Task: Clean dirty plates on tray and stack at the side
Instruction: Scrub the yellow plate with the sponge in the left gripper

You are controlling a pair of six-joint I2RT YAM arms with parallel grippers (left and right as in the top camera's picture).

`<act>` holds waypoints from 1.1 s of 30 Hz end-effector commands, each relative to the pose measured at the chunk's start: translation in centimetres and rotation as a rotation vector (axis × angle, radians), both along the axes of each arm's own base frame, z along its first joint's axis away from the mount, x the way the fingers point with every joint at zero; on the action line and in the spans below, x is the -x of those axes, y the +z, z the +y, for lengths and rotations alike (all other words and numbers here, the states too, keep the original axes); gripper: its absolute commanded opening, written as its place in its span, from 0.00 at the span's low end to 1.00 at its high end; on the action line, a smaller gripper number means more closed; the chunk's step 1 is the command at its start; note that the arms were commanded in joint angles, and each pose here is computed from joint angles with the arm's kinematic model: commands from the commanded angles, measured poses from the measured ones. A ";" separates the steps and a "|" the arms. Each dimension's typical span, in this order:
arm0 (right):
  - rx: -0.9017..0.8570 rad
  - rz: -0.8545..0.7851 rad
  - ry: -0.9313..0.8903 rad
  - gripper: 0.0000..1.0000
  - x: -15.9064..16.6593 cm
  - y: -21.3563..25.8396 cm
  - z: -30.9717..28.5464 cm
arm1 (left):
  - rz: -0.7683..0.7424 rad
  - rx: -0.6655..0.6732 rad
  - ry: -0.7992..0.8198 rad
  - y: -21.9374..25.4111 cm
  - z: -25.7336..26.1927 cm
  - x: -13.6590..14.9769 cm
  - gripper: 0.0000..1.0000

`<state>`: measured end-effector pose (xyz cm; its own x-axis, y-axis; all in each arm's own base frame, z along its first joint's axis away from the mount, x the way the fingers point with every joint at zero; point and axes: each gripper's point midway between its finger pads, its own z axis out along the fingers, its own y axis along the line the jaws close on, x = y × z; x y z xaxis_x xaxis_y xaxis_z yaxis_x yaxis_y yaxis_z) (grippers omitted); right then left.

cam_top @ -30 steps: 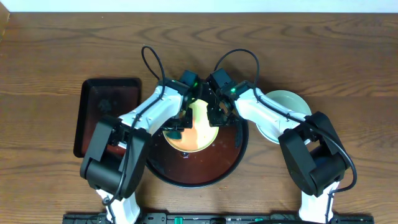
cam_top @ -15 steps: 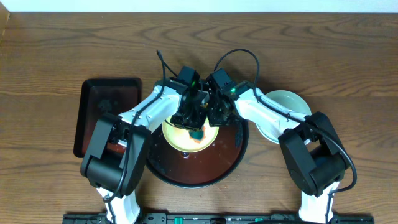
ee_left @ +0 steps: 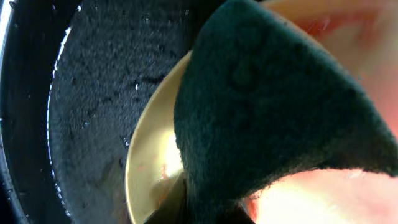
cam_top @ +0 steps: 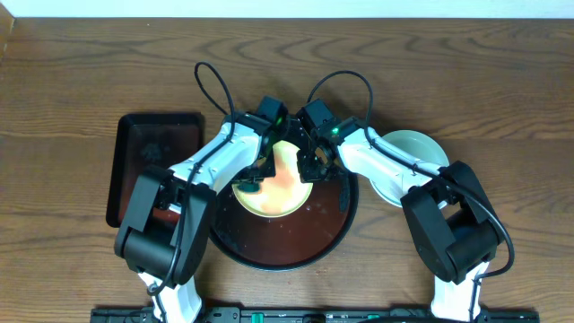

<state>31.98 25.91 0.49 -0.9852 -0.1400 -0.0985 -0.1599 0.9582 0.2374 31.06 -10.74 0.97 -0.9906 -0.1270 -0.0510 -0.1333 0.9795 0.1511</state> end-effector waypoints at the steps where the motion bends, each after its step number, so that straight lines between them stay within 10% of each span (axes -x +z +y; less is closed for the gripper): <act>1: 0.060 0.025 0.003 0.01 1.2 -1.3 -0.9 | 0.200 0.170 -0.162 -1.4 -1.7 3.4 0.07; 6: 0.060 0.026 0.003 0.01 1.2 -1.3 -0.9 | 0.305 0.602 -0.380 0.6 -8.0 6.3 0.07; 10: 0.060 0.026 0.003 0.01 1.2 -1.3 -0.9 | 0.274 0.665 -0.427 0.9 -9.1 5.8 0.08; 23: 0.060 0.025 0.003 0.01 1.2 -1.3 -0.9 | -0.082 0.026 -0.051 -1.2 0.9 -3.3 0.08; 33: 0.060 0.026 0.002 0.01 1.2 -1.3 -0.9 | -0.074 -0.026 0.150 4.1 5.6 -3.5 0.08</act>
<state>32.00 25.98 0.51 -0.9853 -0.1390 -0.0993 -0.1593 0.9575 0.2404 32.64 -8.69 2.20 -0.9823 -0.1874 -0.0049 -0.1873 0.9801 0.0652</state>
